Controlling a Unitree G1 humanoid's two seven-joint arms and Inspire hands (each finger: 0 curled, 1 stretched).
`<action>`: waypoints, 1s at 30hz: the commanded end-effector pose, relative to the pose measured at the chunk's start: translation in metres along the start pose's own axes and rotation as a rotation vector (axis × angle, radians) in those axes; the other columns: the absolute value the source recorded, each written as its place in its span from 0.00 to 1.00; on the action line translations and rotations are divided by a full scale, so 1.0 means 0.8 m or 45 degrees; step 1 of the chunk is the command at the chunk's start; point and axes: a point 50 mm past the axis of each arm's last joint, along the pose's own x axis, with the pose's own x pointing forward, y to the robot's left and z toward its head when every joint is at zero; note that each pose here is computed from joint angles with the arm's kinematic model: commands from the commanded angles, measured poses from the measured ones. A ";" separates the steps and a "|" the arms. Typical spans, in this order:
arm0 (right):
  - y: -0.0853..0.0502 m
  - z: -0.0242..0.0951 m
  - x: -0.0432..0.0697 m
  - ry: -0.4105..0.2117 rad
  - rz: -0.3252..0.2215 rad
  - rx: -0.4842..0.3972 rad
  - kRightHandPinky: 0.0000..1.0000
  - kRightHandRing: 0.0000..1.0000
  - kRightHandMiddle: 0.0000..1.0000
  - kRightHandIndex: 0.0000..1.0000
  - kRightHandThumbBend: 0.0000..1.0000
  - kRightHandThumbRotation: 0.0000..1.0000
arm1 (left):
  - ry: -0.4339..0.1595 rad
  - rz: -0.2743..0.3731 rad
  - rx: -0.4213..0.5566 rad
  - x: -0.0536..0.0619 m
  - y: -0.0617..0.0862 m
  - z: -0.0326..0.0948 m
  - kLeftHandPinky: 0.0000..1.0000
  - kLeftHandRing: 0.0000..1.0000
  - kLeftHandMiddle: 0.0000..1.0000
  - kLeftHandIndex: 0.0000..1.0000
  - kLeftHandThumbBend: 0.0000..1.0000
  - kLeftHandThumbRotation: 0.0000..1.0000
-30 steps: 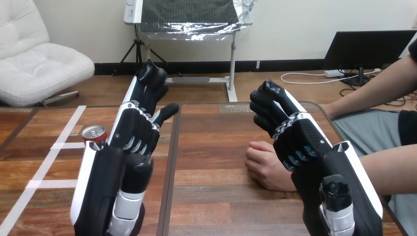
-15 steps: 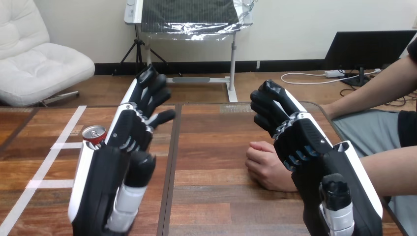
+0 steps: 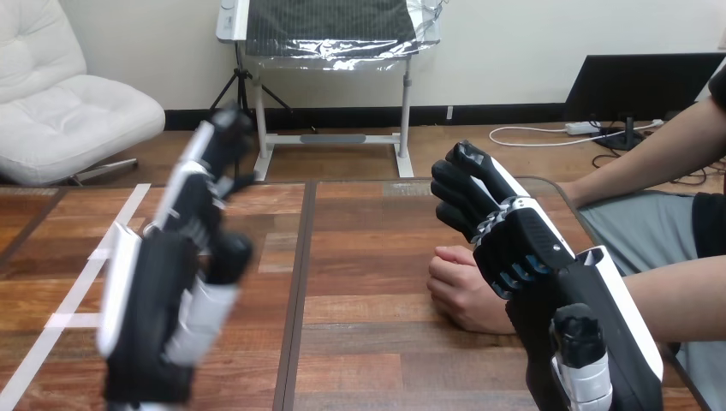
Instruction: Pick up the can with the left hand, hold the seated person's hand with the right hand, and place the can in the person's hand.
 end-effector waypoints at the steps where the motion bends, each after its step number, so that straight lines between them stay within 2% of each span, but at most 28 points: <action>1: -0.001 0.012 0.012 -0.098 -0.009 -0.011 0.93 0.94 0.92 0.94 0.91 0.94 | -0.079 0.047 0.080 0.024 0.018 -0.006 0.90 0.94 0.95 0.95 0.79 0.99; 12: -0.001 0.013 0.011 -0.100 -0.014 0.009 0.94 0.94 0.92 0.93 0.92 0.92 | -0.055 0.064 0.153 0.045 0.039 -0.024 0.97 0.98 0.99 0.97 0.84 0.99; 20: -0.002 0.014 0.011 -0.107 -0.016 0.008 0.95 0.94 0.92 0.93 0.92 0.92 | 0.003 0.095 0.180 0.063 0.051 -0.039 1.00 1.00 0.99 0.95 0.88 0.92; 30: -0.003 0.014 0.011 -0.106 -0.017 0.012 0.96 0.94 0.92 0.93 0.93 0.91 | 0.066 0.132 0.237 0.083 0.062 -0.058 1.00 1.00 0.98 0.95 0.91 0.89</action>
